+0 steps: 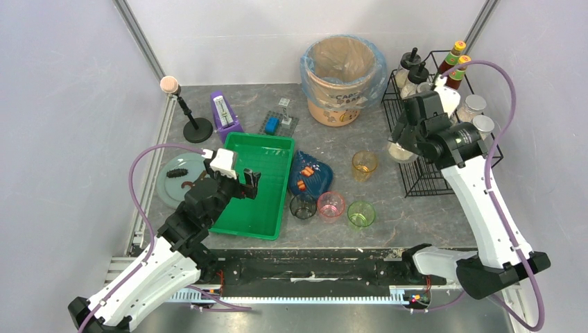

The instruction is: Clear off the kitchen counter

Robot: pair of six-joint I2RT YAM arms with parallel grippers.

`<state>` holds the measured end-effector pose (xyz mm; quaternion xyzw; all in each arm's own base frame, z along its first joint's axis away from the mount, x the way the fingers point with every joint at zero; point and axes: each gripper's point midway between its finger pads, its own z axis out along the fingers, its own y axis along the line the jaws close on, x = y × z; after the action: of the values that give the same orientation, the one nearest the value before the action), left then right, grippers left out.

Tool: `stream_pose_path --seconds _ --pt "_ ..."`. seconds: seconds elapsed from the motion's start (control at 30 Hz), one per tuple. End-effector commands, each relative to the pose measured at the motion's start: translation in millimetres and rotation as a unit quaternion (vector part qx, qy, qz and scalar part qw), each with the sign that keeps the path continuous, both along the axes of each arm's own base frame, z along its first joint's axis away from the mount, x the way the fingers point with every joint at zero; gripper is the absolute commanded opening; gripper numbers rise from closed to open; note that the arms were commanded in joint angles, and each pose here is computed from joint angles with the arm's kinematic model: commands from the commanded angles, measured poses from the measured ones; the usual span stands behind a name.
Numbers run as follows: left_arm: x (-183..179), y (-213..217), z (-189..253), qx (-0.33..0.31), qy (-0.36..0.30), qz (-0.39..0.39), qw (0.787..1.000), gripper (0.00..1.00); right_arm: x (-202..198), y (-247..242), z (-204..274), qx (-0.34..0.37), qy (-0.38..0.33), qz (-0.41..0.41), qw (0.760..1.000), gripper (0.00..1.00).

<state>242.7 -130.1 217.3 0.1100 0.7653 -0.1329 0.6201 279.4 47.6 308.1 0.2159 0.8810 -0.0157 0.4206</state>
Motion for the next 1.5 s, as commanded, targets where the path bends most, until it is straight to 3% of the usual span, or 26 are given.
stream_pose_path --seconds 0.0,0.4,0.9,0.93,1.0,1.1,1.23,1.33,1.47 --pt "0 -1 15 -0.013 -0.02 0.0 1.0 0.91 -1 -44 20 -0.007 -0.038 -0.131 0.991 0.0" --pt "0 1 17 -0.014 -0.024 0.002 1.0 0.91 7 -103 -1 -0.008 -0.037 -0.291 0.956 0.0" --pt "-2 3 17 -0.014 -0.026 0.003 1.0 0.91 39 -120 -52 0.05 -0.013 -0.365 0.93 0.04" --pt "-1 2 18 -0.014 -0.027 0.003 1.0 0.91 41 -118 -54 0.059 -0.011 -0.365 0.929 0.07" --pt "-2 3 18 -0.013 -0.027 0.003 1.0 0.91 45 -115 -56 0.071 -0.013 -0.364 0.929 0.31" --pt "-2 2 18 -0.013 -0.027 0.002 1.0 0.91 50 -111 -55 0.082 -0.016 -0.356 0.931 0.57" --pt "-1 2 18 -0.014 -0.029 0.001 0.999 0.9 55 -107 -51 0.097 -0.026 -0.347 0.932 0.76" --pt "-1 2 18 -0.013 -0.029 0.001 0.999 0.9 59 -102 -48 0.118 -0.04 -0.342 0.931 0.98" --pt "-2 2 18 -0.014 -0.029 0.001 0.999 0.9 62 -96 -42 0.144 -0.053 -0.336 0.929 0.98"
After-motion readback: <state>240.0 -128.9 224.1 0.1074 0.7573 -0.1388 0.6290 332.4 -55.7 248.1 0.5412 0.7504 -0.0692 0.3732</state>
